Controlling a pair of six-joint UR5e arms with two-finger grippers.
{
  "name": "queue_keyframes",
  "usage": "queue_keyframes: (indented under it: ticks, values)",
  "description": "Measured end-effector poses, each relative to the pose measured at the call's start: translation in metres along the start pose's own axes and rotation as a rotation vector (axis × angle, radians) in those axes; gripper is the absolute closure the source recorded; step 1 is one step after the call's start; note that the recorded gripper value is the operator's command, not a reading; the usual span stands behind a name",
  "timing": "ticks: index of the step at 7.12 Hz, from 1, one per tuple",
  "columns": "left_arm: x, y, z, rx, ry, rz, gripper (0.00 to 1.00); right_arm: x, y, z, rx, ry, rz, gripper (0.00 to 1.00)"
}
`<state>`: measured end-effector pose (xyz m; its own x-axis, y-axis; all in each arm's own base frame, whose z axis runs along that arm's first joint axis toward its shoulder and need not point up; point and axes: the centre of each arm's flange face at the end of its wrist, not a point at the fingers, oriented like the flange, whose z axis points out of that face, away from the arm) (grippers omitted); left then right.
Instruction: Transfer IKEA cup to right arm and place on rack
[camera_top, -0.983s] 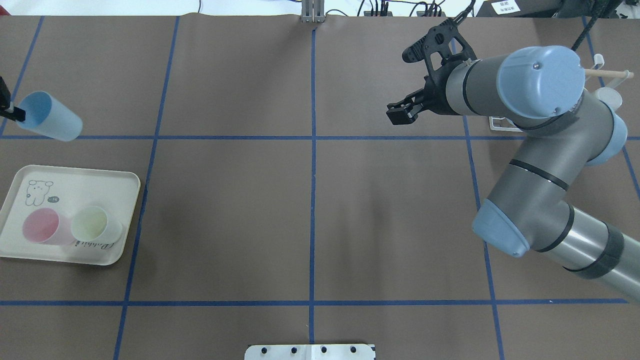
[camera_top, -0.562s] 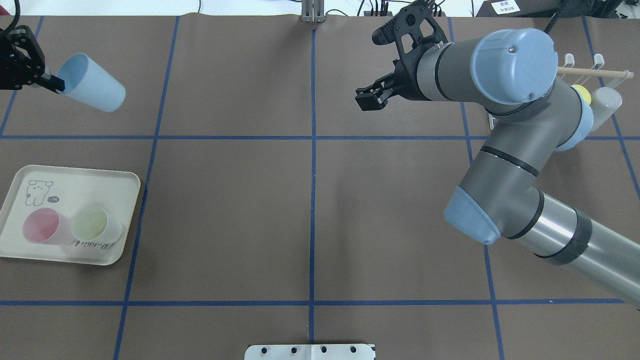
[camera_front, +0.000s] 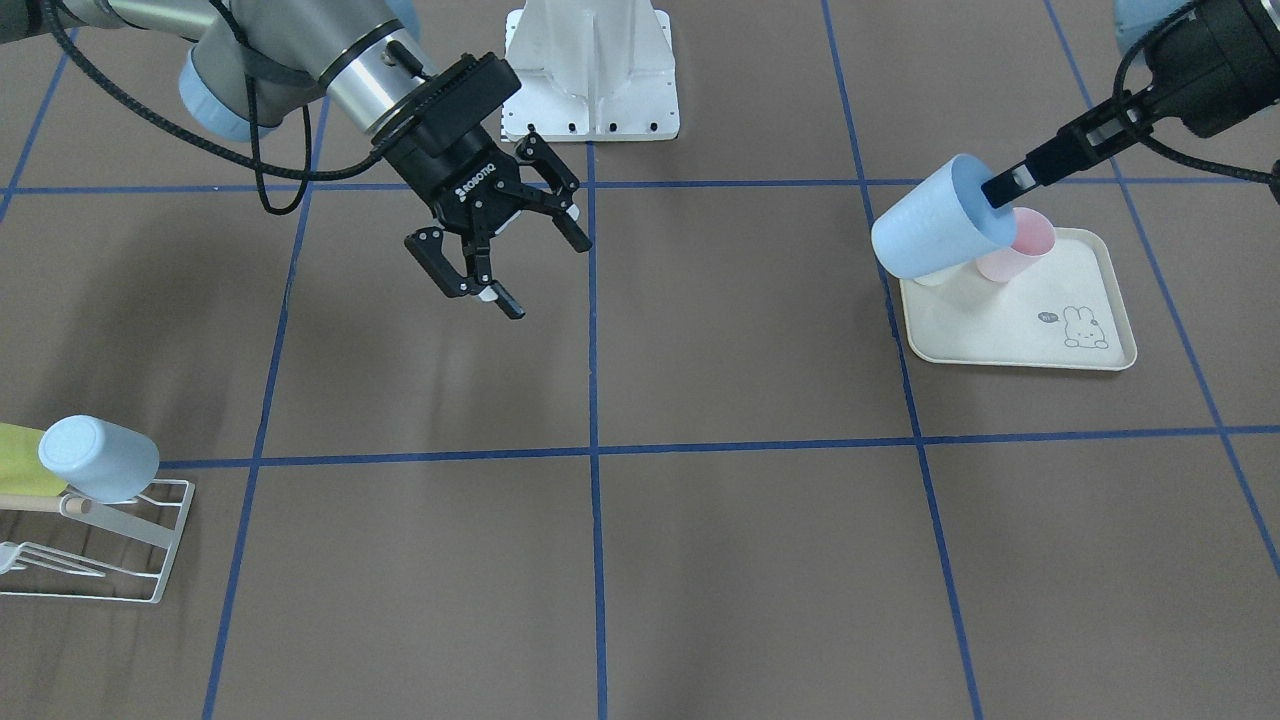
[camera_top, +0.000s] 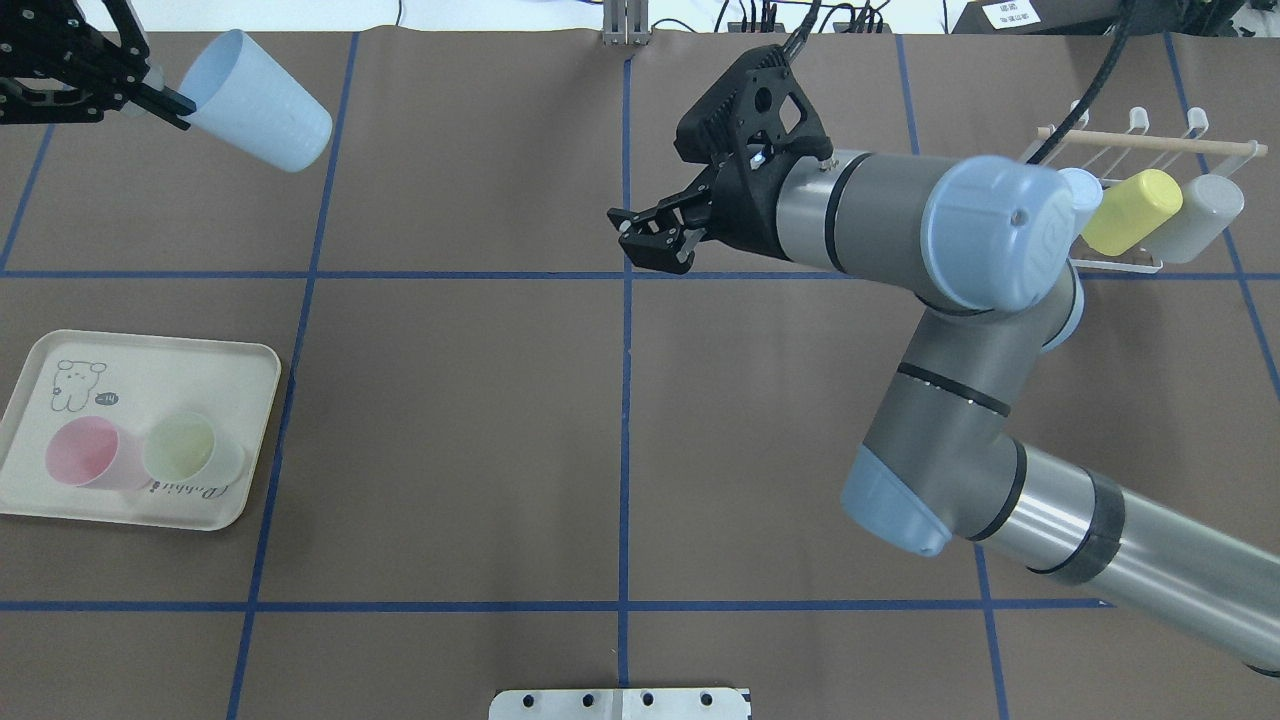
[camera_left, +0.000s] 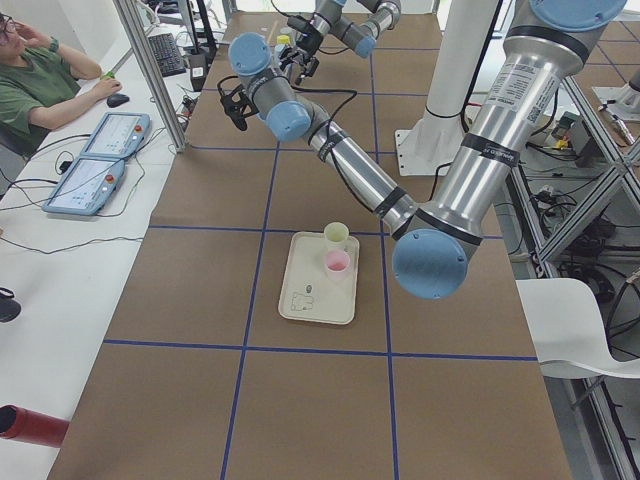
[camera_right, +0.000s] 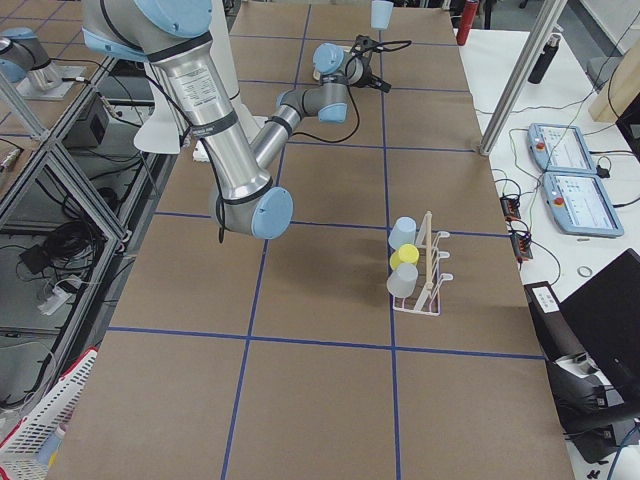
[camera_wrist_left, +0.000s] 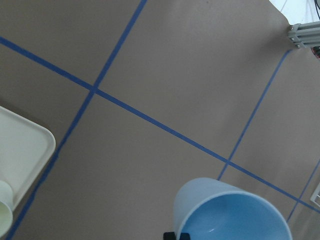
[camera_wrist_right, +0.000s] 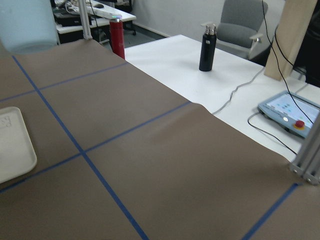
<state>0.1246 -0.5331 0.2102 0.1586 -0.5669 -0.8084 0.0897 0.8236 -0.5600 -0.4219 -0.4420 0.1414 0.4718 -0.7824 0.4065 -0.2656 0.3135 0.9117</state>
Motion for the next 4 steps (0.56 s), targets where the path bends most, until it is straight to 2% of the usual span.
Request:
queue_keyframes:
  ticks: [1,2,4]
  values:
    - [0.008,0.008,0.001,-0.048,-0.001,-0.008,1.0,-0.02,0.007,0.002,0.08,-0.028,-0.037,0.05]
    - [0.013,0.015,0.007,-0.095,-0.008,-0.005,1.0,-0.035,0.011,0.002,0.13,-0.044,-0.074,0.05]
    - [0.026,0.032,0.024,-0.159,-0.024,0.023,1.0,-0.054,0.007,0.001,0.177,-0.053,-0.093,0.05]
